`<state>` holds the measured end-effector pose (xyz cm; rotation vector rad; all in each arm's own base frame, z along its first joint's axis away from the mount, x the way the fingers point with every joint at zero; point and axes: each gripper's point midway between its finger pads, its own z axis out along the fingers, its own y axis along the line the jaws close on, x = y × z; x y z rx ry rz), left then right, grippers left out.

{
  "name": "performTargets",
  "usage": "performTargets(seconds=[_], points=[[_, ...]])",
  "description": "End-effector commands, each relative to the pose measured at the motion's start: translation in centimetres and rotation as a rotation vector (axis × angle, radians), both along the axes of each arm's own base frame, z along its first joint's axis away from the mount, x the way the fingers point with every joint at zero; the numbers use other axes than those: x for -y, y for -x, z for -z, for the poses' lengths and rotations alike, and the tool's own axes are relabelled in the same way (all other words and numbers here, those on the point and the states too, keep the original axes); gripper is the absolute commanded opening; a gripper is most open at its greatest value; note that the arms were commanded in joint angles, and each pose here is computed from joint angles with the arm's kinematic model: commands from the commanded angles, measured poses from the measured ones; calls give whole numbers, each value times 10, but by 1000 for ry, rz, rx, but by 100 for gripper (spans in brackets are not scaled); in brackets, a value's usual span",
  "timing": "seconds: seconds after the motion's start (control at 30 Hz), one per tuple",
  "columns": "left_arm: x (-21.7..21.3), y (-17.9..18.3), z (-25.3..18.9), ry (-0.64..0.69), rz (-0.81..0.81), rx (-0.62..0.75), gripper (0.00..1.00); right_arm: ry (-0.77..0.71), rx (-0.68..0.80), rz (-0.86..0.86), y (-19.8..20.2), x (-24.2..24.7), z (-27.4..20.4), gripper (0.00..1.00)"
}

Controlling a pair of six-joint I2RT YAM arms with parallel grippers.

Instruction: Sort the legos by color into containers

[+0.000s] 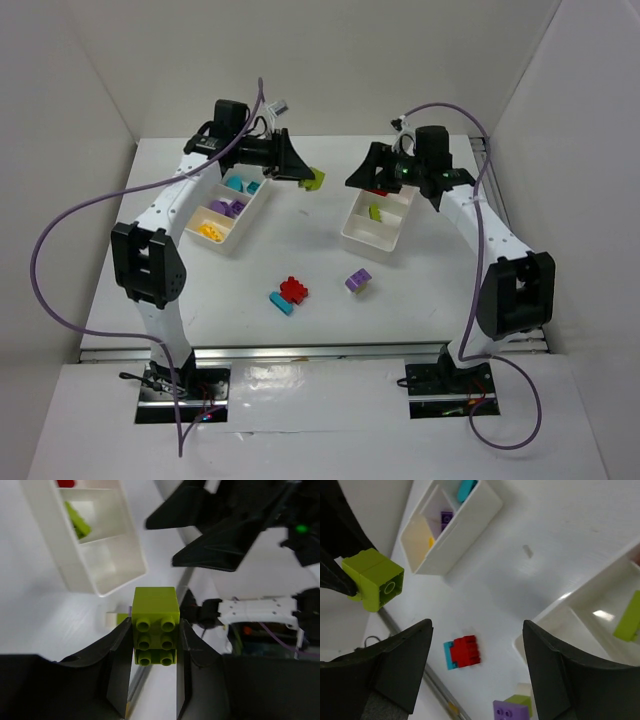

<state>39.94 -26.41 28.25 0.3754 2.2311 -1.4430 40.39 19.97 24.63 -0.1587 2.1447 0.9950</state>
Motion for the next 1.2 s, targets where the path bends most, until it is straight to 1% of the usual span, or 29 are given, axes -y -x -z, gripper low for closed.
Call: performTargets(seconds=[0.0,0.07,0.1,0.13,0.17,0.2,0.27,0.37,0.43,0.53,0.7,0.77,0.8,0.83,1.0,1.03,1.13,1.17], points=[[14,25,-60,207,222,125,0,-145,133,-166,18,-18,-49,81],[15,28,-58,234,248,109,0,-203,186,-261,27,-28,-64,81],[16,31,-69,267,273,135,0,-230,179,-286,32,-30,-66,82],[16,34,-66,280,285,126,0,-247,183,-311,33,-33,-68,82],[16,35,-65,291,295,122,0,-274,221,-372,41,-39,-78,82],[16,36,-65,308,312,124,0,-297,207,-387,44,-41,-80,82],[17,36,-64,310,311,124,0,-324,242,-440,49,-44,-89,82],[19,40,-66,312,331,129,0,-343,250,-485,53,-50,-96,86],[19,40,-69,313,332,138,0,-350,228,-525,57,-58,-93,87],[20,39,-73,320,334,161,0,-353,212,-545,57,-67,-92,87],[24,40,-71,317,342,146,0,-355,213,-564,54,-76,-90,87],[27,41,-69,316,352,146,0,-356,222,-577,57,-80,-94,84],[28,40,-70,317,353,156,0,-358,219,-585,56,-83,-93,79],[28,41,-67,317,350,137,0,-361,220,-585,56,-84,-94,76],[31,43,-67,317,360,140,0,-375,212,-591,57,-88,-95,61],[31,43,-67,317,360,140,0,-375,222,-593,56,-88,-94,53],[31,43,-66,316,360,140,0,-381,210,-590,57,-88,-94,33],[31,43,-66,316,360,140,0,-381,201,-588,57,-88,-93,23]])
